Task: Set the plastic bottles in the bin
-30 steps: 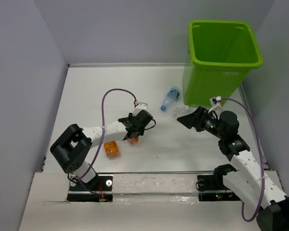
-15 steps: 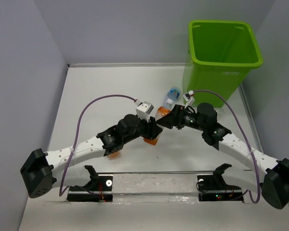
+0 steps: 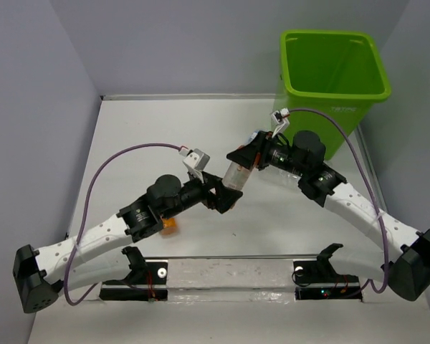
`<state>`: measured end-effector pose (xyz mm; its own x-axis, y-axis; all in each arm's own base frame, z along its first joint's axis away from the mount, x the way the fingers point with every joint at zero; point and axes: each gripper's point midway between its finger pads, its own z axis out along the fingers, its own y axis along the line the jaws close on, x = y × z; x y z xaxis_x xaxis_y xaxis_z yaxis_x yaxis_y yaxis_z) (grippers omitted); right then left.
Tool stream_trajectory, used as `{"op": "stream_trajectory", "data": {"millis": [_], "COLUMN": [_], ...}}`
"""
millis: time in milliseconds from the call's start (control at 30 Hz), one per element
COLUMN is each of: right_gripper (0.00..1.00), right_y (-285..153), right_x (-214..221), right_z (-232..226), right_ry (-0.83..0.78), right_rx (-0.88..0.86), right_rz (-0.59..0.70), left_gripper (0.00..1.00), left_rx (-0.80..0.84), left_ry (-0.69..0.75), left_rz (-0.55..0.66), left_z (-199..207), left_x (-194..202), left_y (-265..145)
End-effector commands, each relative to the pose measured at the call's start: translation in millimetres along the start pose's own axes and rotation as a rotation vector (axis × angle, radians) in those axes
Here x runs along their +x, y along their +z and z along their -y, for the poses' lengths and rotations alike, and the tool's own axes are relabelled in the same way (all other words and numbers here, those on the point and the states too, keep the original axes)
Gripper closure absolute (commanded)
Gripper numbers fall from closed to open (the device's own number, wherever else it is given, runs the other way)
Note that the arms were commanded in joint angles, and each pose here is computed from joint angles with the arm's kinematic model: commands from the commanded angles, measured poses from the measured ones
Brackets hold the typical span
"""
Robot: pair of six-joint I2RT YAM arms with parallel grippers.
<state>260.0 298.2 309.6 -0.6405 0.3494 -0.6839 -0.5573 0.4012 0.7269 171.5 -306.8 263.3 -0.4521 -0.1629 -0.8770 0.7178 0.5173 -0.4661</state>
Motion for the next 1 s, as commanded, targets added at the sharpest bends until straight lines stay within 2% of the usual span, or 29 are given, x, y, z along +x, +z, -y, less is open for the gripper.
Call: {"op": "stream_trajectory", "data": {"millis": [0, 33, 67, 100, 133, 167, 200, 233, 333, 400, 433, 500, 600, 633, 667, 700, 733, 767, 900, 967], "right_gripper": [0.83, 0.84, 0.85, 0.85, 0.86, 0.87, 0.87, 0.87, 0.87, 0.87, 0.86, 0.86, 0.86, 0.82, 0.73, 0.58, 0.16, 0.01, 0.0, 0.0], "right_y": [-21.5, -27.5, -44.3, -51.5, -66.8, -88.8, -96.4, -108.0, -159.7, -175.6, -181.9, -181.5, -172.2, -182.6, -174.4, -172.9, -168.5, -164.6, -147.3, -152.8], "right_x": [-97.0, -107.9, -151.6, -167.6, -197.1, -229.7, -248.2, -265.9, -327.1, -347.5, -356.9, -373.3, -387.3, -395.1, -396.0, -396.5, -395.2, -393.7, -369.4, -354.1], "right_z": [-42.5, -43.8, -65.8, -67.4, -65.2, -91.5, -93.5, -97.6, -88.2, -73.7, -70.0, -31.9, 14.0, 29.2, 45.3, 53.1, 57.8, 62.1, 64.8, 34.5], "right_ry": [-0.213, -0.245, -0.292, -0.348, -0.374, -0.431, -0.455, -0.486, -0.574, -0.637, -0.638, -0.672, -0.626, -0.611, -0.601, -0.599, -0.598, -0.601, -0.561, -0.542], "right_rx": [0.086, 0.134, 0.162, 0.206, 0.275, 0.284, 0.322, 0.364, 0.682, 0.833, 0.875, 0.996, 1.039, 1.074, 1.071, 1.079, 1.082, 1.088, 0.998, 0.882], "right_rz": [0.269, 0.284, 0.409, 0.436, 0.518, 0.595, 0.637, 0.686, 0.903, 0.937, 0.965, 0.947, 0.929, 0.942, 0.908, 0.886, 0.857, 0.825, 0.707, 0.718], "left_gripper": [0.01, 0.01, 0.01, 0.01, 0.01, 0.01, 0.01, 0.01, 0.01, 0.01, 0.01, 0.01, 0.01, 0.01, 0.01, 0.01, 0.01, 0.01, 0.01, 0.01], "left_rx": [-0.175, -0.238, -0.3, -0.391, -0.466, -0.581, -0.638, -0.741, -0.937, -0.999, -1.03, -1.039, -1.06, -1.089, -1.11, -1.126, -1.156, -1.17, -1.243, -1.295], "left_ry": [-0.065, -0.081, -0.116, -0.128, -0.134, -0.176, -0.194, -0.188, -0.258, -0.344, -0.341, -0.357, -0.364, -0.363, -0.358, -0.348, -0.329, -0.323, -0.259, -0.232], "left_rz": [0.132, 0.119, 0.124, 0.155, 0.126, 0.174, 0.193, 0.136, 0.134, 0.176, 0.15, 0.13, 0.082, 0.063, 0.057, 0.049, 0.021, 0.012, -0.066, -0.112], "left_z": [-22.5, -32.9, -43.1, -58.7, -72.2, -91.3, -100.4, -117.1, -141.2, -146.3, -149.7, -151.3, -154.9, -157.9, -159.9, -161.4, -164.6, -166.0, -174.0, -178.2], "left_x": [-32.3, -29.0, -28.0, -31.8, -21.2, -23.0, -22.9, -5.6, 7.8, 10.0, 17.2, 25.0, 40.6, 46.2, 48.1, 49.1, 54.0, 56.4, 68.2, 76.2], "left_y": [-26.2, -36.5, -42.2, -50.8, -63.0, -74.9, -85.7, -102.9, -141.9, -154.7, -162.6, -163.3, -160.5, -160.8, -162.4, -162.7, -162.5, -162.0, -158.2, -159.6]}}
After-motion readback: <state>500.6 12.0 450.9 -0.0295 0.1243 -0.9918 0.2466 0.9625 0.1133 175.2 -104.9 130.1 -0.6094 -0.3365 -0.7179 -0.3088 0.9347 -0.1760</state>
